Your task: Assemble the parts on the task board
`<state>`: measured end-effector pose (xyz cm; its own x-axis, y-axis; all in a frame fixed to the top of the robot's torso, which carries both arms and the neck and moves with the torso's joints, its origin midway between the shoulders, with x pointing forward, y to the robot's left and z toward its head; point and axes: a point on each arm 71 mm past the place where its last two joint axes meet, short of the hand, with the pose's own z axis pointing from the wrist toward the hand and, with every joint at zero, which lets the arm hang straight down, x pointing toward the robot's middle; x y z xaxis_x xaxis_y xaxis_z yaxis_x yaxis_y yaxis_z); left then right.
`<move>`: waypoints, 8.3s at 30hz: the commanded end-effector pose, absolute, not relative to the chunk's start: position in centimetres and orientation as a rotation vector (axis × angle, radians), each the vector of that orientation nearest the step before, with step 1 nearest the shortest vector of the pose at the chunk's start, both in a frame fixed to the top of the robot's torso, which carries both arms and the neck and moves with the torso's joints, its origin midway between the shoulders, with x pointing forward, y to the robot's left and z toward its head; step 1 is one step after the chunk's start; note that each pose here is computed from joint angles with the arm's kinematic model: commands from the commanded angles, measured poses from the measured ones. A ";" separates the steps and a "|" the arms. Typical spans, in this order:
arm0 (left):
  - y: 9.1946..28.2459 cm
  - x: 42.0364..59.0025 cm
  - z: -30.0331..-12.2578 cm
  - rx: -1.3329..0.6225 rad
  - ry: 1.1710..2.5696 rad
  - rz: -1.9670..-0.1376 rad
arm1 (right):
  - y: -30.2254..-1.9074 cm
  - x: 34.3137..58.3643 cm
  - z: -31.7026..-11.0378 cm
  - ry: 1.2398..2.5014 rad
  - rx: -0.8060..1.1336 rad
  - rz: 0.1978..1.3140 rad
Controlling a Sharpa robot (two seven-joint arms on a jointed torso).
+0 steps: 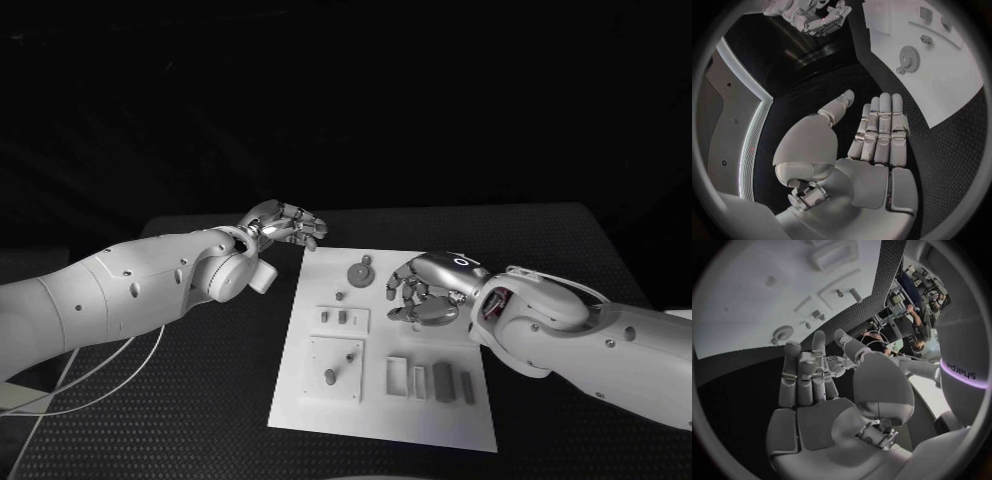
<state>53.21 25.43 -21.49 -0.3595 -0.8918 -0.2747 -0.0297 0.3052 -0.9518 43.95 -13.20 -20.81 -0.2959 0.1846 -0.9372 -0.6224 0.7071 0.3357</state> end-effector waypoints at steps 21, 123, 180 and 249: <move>25.1 53.7 -21.5 -0.850 1.644 -1.208 | -22.6 41.4 -25.1 2.396 0.083 0.662; 25.0 53.6 -21.6 -0.855 1.656 -1.210 | -18.2 40.5 -26.5 2.408 0.218 0.534; 24.7 53.6 -21.7 -0.855 1.666 -1.215 | -14.1 40.6 -29.5 2.549 0.144 0.545; 24.9 53.6 -21.7 -0.857 1.669 -1.212 | -14.1 40.5 -30.6 2.594 0.085 0.514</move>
<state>53.61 25.04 -21.79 -0.3666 -0.8928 -0.2619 -0.0393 0.2961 -0.9543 40.98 -13.86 -29.89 -0.8576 0.1943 -0.4761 -0.0197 0.9128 0.4080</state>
